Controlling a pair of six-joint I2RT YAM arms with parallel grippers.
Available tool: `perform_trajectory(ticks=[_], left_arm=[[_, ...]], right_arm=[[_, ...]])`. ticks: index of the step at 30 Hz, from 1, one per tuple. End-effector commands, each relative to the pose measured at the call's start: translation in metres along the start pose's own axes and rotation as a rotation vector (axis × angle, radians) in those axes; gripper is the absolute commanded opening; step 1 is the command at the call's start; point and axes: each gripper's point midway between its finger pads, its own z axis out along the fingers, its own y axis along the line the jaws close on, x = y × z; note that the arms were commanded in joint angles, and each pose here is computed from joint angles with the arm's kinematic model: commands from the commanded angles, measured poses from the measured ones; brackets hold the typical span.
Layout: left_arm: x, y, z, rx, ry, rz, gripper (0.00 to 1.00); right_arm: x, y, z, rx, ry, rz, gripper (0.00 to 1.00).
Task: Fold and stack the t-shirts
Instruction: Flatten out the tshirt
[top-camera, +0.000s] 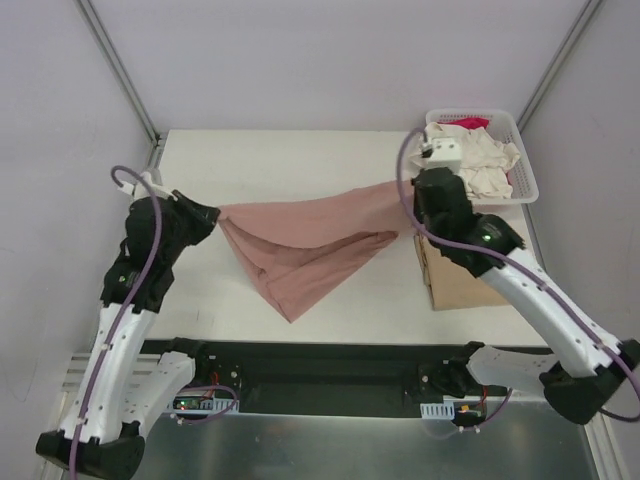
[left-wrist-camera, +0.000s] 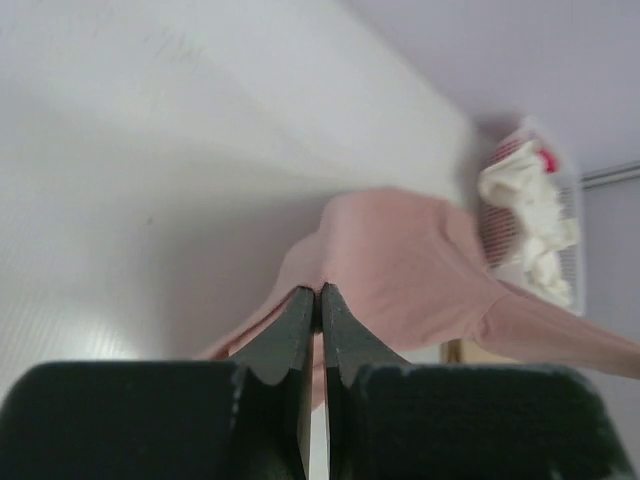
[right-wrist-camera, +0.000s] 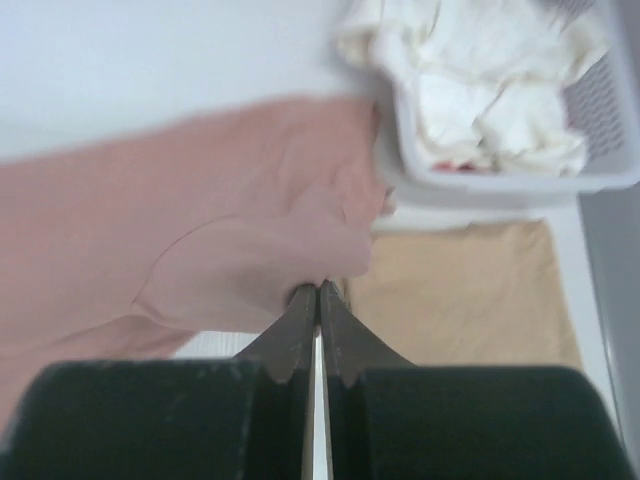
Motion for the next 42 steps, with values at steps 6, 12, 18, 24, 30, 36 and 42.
perform_trajectory(ticks=[6, 12, 18, 24, 30, 36, 42], left_arm=[[-0.119, -0.099, -0.166, 0.336, -0.408, 0.078, 0.0], [-0.158, -0.132, -0.282, 0.517, -0.625, 0.11, 0.0], [-0.17, -0.148, -0.365, 0.652, -0.758, 0.154, 0.0], [-0.174, -0.154, -0.39, 0.698, -0.799, 0.177, 0.0], [-0.198, -0.148, -0.326, 0.509, -0.774, 0.157, 0.0], [-0.224, -0.11, -0.183, 0.083, -0.69, 0.159, 0.0], [-0.203, -0.041, -0.006, -0.371, -0.488, 0.256, 0.0]], right_arm=[[-0.155, -0.108, -0.168, -0.073, -0.527, 0.14, 0.01], [-0.205, -0.142, -0.273, -0.283, -0.803, 0.222, 0.01], [-0.226, -0.157, -0.352, -0.474, -0.984, 0.23, 0.0], [-0.238, -0.153, -0.376, -0.55, -1.078, 0.221, 0.01], [-0.265, -0.144, -0.323, -0.352, -1.011, 0.163, 0.01], [-0.283, -0.108, -0.187, 0.042, -0.752, -0.026, 0.01], [-0.248, -0.063, -0.013, 0.147, -0.462, -0.113, 0.01]])
